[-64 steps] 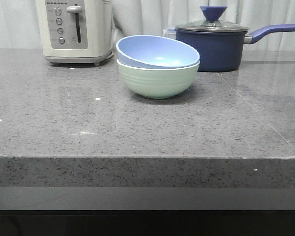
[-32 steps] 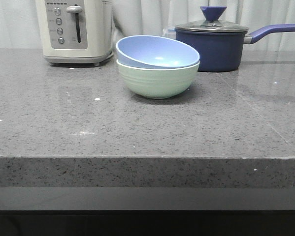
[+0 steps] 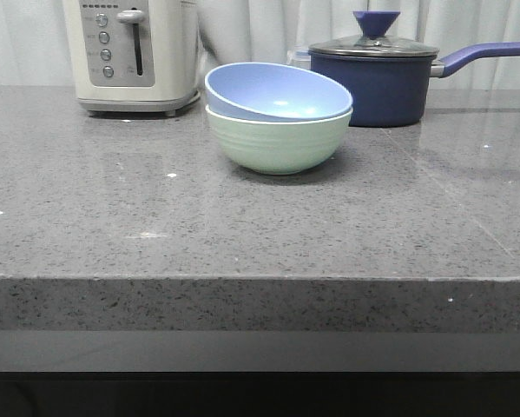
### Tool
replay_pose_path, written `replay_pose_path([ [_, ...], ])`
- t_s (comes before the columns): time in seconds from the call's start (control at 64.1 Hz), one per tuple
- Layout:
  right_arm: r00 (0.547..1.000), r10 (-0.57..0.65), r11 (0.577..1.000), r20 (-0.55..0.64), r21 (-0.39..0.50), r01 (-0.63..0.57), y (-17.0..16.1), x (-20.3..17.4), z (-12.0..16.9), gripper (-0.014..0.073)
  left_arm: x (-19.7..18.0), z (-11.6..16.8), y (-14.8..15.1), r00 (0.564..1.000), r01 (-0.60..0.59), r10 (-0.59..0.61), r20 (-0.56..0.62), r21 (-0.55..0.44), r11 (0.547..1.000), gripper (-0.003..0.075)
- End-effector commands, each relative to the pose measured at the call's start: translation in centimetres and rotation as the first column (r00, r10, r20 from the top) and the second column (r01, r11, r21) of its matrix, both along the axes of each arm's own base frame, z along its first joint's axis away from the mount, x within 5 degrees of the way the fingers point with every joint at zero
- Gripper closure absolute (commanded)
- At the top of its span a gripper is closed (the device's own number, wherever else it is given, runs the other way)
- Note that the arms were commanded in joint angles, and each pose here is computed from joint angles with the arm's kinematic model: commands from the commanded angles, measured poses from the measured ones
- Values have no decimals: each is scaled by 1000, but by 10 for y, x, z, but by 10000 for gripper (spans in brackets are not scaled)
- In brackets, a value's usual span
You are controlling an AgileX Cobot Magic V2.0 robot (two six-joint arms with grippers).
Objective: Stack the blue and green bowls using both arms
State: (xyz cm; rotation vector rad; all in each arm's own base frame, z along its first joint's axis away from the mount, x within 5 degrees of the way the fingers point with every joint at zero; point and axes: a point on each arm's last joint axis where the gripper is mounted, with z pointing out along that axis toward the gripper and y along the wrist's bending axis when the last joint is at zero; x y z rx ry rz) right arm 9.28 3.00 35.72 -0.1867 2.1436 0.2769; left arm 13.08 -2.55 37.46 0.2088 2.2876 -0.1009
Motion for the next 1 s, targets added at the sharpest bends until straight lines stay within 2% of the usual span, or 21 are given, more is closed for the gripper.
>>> replay_pose_path([
  [0.0,996,-11,1000,85,8,10,-1,3,11,650,1,13,-1,996,0,3,94,-31,1000,740],
  [0.281,996,-11,1000,85,8,10,-1,3,11,650,-1,13,-1,995,4,-1,105,-33,999,740],
  [0.343,996,-11,1000,85,8,10,-1,3,11,650,-7,13,0,990,5,0,141,-40,999,740],
  [0.437,996,-11,1000,87,8,10,-1,3,11,650,-17,8,10,964,-25,18,264,25,999,740],
  [0.515,996,-11,1000,87,8,10,-1,3,11,650,-28,-1,14,923,-46,37,382,14,999,740],
  [0.687,996,-11,1000,87,8,10,-1,3,11,650,-49,-49,20,816,-74,88,572,-48,996,740],
  [0.812,996,-11,1000,87,8,10,-1,3,11,650,-65,-87,21,701,-65,101,706,-78,995,740],
  [0.937,996,-11,1000,87,8,10,-1,3,11,650,-76,-116,21,617,-45,118,778,-114,992,740],
  [0.984,996,-11,1000,87,8,10,-1,3,11,650,-79,-124,22,604,-46,124,787,-121,992,740],
])
